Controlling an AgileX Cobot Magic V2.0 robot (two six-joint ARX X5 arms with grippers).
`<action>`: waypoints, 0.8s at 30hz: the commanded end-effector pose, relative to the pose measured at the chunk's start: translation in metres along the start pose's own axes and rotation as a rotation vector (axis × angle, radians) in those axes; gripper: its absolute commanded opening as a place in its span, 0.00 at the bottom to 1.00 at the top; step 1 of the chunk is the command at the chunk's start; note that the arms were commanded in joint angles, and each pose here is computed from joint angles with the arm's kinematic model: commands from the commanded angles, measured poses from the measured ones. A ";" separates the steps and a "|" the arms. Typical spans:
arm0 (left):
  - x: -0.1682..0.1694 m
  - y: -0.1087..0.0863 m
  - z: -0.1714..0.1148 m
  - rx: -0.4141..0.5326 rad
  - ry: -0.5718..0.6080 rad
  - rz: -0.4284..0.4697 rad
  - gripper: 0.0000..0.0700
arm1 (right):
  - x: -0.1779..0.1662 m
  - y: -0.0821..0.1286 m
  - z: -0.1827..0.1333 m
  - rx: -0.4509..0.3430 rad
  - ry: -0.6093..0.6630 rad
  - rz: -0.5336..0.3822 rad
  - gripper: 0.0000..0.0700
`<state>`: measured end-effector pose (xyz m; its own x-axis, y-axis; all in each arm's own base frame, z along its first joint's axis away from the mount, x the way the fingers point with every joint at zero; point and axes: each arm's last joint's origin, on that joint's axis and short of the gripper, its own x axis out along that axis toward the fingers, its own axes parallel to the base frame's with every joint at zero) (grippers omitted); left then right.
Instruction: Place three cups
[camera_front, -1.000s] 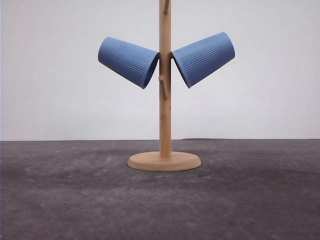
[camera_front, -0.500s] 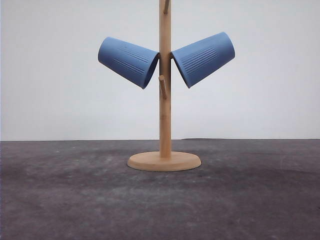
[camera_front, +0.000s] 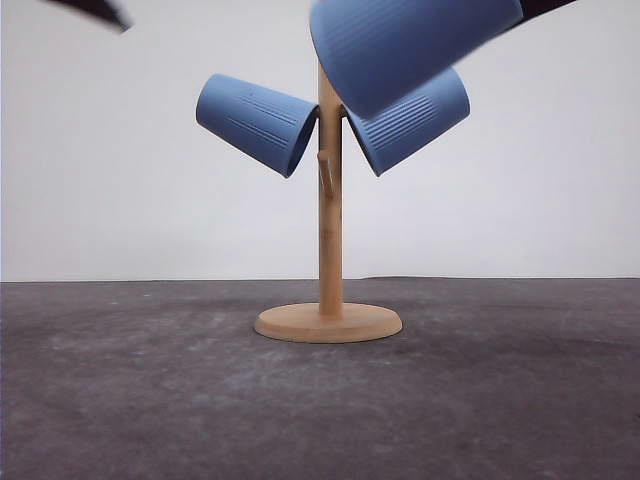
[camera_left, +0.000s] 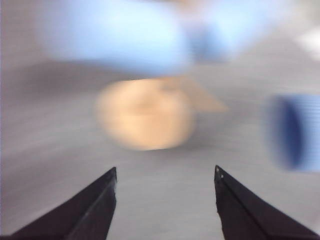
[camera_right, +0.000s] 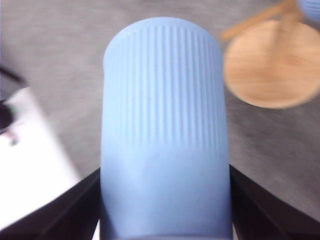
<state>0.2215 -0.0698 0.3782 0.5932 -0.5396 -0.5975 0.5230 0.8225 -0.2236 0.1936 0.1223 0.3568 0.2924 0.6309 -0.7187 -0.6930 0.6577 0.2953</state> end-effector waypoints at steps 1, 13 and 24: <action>-0.002 0.004 0.005 -0.012 -0.009 0.106 0.51 | 0.007 0.001 0.005 0.094 0.008 -0.060 0.48; -0.001 0.009 0.003 -0.026 0.016 0.186 0.51 | 0.081 -0.001 0.024 0.173 0.046 -0.239 0.48; -0.001 0.009 0.003 -0.025 0.018 0.186 0.51 | 0.121 -0.017 0.034 0.192 0.000 -0.340 0.48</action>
<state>0.2249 -0.0611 0.3737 0.6561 -0.3723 -0.6564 0.3868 0.9128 -0.1311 0.2602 0.1973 0.2878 0.4787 0.3694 -0.7965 -0.4354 0.8876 0.1500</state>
